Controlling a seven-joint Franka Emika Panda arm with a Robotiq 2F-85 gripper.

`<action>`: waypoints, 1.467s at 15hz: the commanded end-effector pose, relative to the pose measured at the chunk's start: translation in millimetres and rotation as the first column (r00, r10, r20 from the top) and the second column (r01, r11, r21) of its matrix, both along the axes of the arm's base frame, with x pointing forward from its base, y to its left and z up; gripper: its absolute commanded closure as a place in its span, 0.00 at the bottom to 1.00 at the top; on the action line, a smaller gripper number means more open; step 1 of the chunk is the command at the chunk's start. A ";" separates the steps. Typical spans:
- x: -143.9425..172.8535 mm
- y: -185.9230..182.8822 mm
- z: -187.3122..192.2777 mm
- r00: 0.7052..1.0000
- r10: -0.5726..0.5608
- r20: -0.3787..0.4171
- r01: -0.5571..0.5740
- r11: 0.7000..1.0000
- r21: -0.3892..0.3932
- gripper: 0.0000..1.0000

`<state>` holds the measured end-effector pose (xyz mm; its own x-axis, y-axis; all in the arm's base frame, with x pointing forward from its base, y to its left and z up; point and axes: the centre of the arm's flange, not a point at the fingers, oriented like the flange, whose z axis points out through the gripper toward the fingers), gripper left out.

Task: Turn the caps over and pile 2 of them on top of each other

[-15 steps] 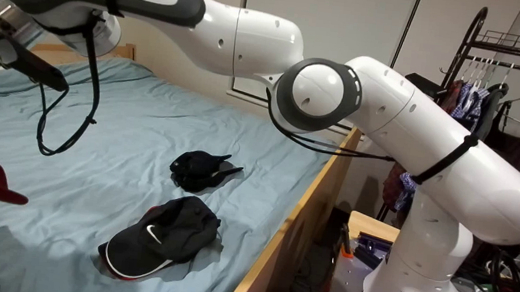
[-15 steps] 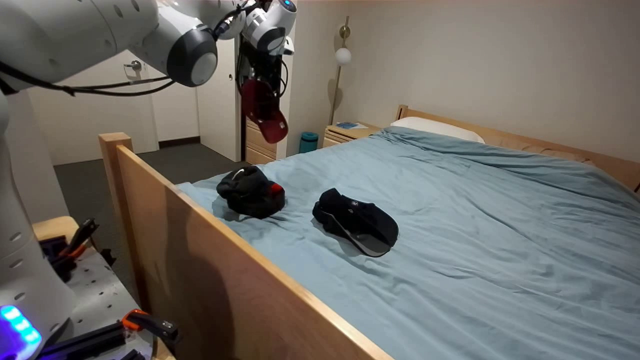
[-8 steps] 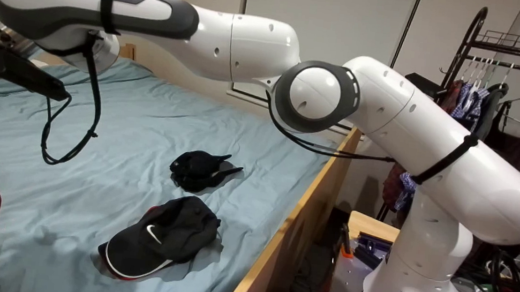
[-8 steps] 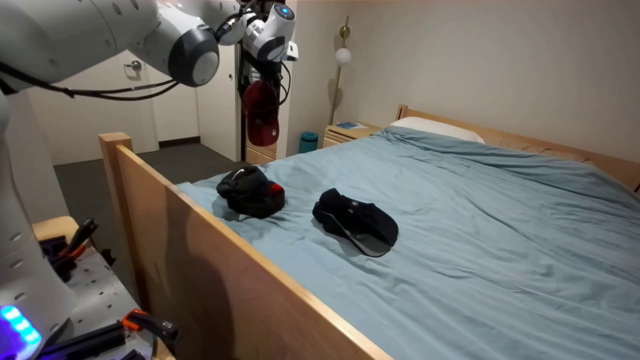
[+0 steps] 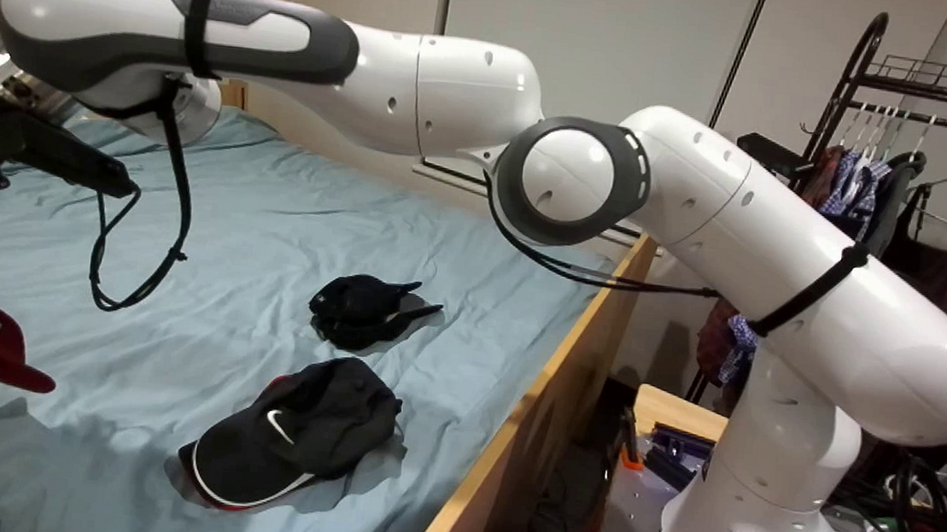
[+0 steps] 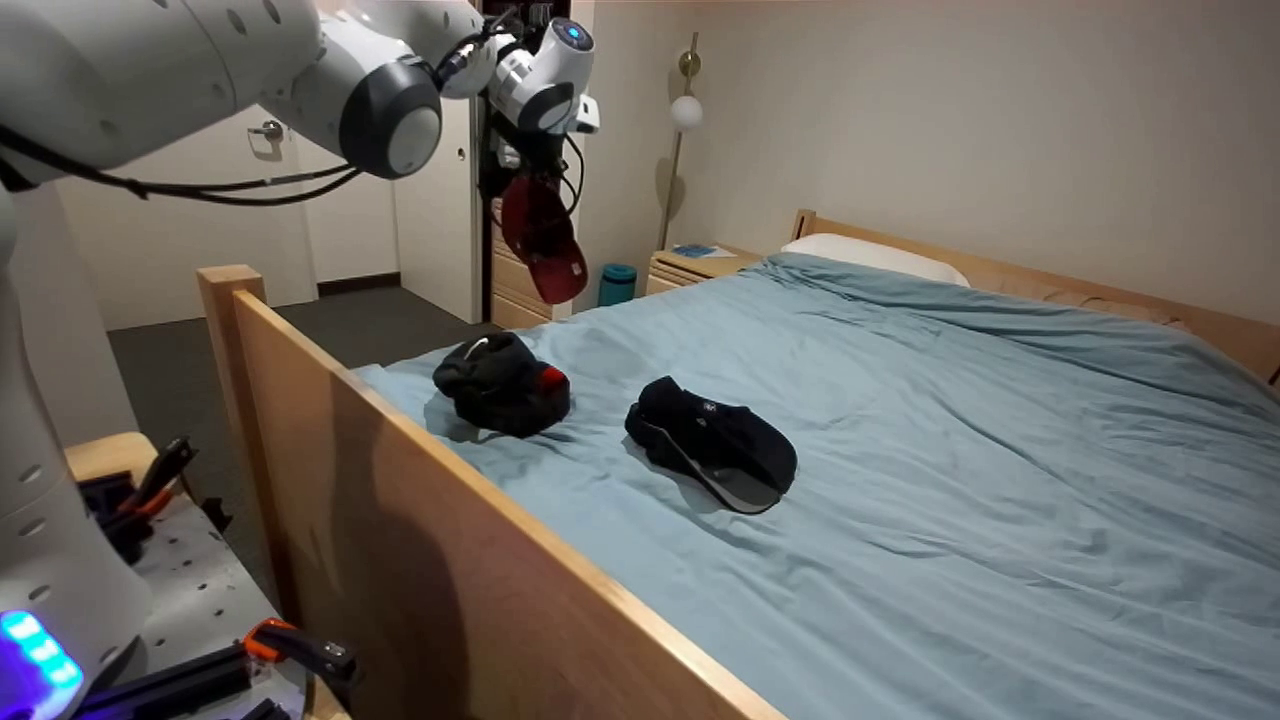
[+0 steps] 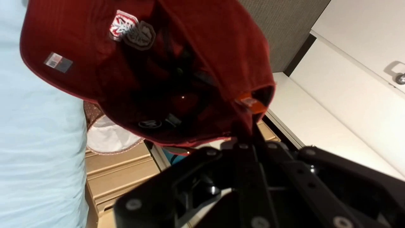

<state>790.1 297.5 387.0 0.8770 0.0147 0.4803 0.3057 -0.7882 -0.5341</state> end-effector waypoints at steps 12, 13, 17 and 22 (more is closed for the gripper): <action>8.1 -145.7 -63.2 0.998 -0.064 0.011 0.064 0.949 -0.309 0.99; 5.9 -147.8 -65.8 1.000 -0.022 0.015 0.025 0.944 -0.328 0.99; -10.8 -150.5 -76.4 0.989 0.149 -0.004 -0.137 0.895 -0.425 0.99; -23.0 -175.8 -81.6 0.966 0.256 -0.042 -0.237 0.805 -0.543 0.99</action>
